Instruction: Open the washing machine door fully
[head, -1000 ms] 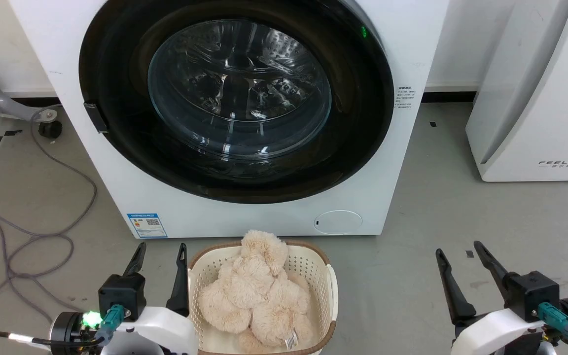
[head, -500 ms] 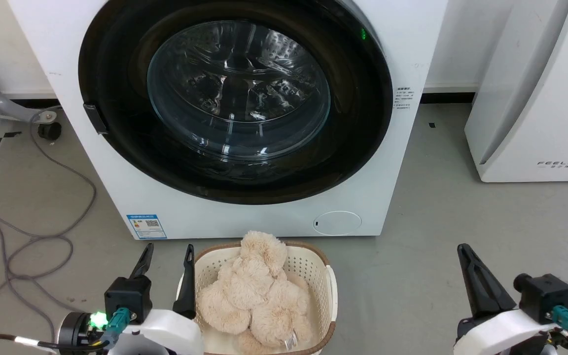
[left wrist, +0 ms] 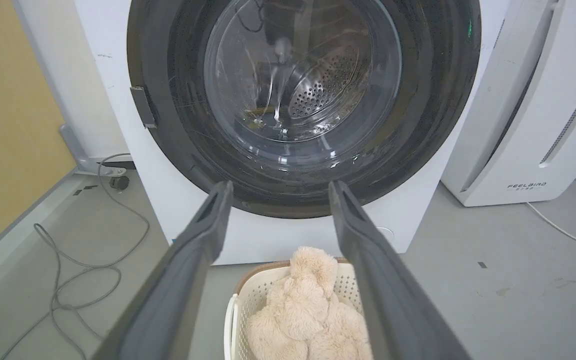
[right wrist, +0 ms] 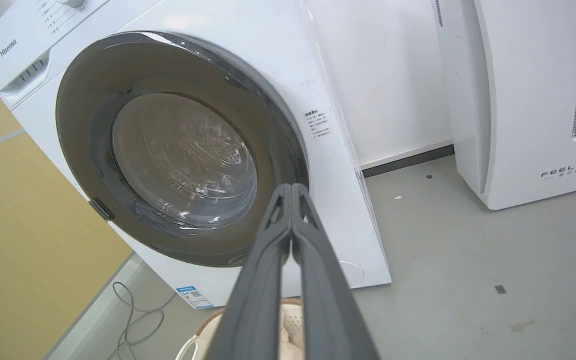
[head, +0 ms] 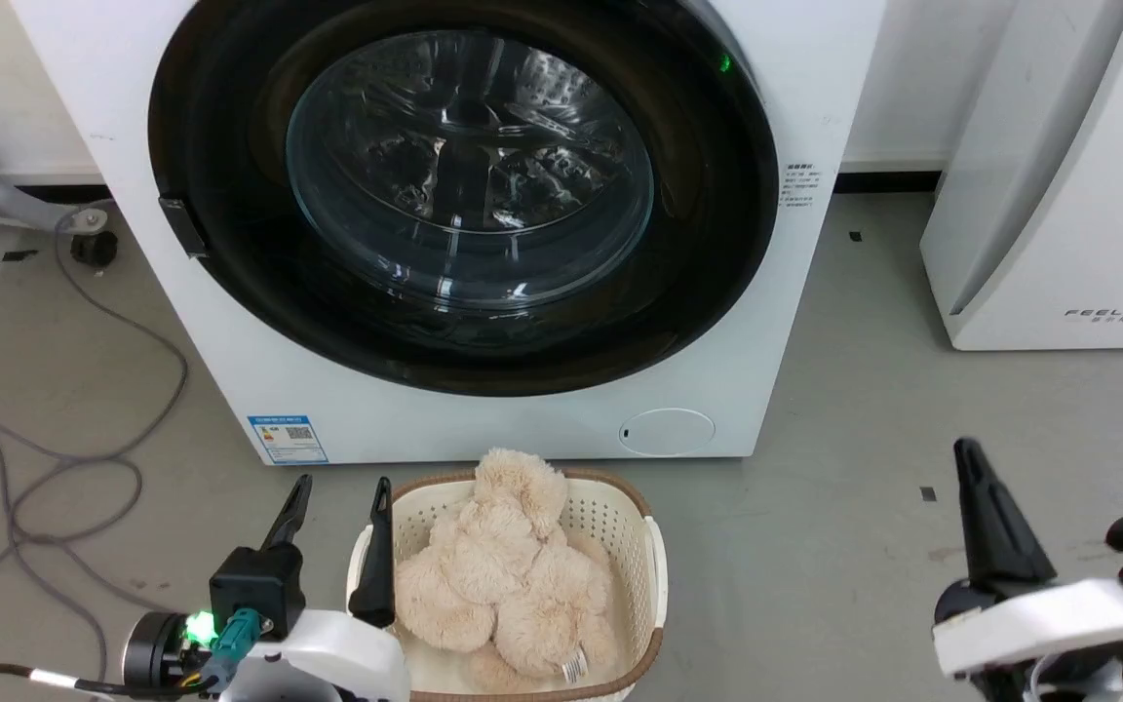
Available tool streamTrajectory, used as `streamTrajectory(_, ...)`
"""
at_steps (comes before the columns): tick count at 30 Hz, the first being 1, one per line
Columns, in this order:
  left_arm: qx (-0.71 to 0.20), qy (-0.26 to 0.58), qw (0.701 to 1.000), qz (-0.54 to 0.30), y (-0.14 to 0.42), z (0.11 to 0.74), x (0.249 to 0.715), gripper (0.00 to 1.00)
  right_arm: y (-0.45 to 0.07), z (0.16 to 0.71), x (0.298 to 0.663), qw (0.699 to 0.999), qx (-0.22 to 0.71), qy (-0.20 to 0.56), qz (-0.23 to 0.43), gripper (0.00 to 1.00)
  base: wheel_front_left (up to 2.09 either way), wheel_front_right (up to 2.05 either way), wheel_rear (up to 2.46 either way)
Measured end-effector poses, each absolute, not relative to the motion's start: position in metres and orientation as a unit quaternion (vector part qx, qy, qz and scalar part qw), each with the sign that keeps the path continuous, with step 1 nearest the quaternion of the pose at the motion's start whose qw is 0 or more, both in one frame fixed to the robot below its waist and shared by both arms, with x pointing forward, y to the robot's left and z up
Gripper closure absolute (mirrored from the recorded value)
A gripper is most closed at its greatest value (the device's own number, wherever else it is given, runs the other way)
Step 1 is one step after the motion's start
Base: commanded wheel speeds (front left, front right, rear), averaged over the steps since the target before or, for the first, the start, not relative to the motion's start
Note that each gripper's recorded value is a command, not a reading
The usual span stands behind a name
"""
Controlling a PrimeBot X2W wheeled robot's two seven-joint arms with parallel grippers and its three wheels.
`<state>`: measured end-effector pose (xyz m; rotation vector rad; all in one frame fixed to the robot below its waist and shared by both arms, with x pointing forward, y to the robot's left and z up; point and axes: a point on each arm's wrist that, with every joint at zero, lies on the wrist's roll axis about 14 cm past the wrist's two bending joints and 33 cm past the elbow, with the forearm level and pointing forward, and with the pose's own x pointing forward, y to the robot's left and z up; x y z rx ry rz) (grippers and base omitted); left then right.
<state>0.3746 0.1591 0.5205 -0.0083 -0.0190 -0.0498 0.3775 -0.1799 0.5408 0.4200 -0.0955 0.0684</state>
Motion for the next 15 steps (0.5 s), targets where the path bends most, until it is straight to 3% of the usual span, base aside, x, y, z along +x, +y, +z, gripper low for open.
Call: streamTrajectory(15,-0.009,-0.018,0.999,-0.034,0.153,0.519,0.396,0.0,-0.206,0.573,0.44,0.938,0.331,-0.099,0.014,1.0,0.0,0.0,0.0)
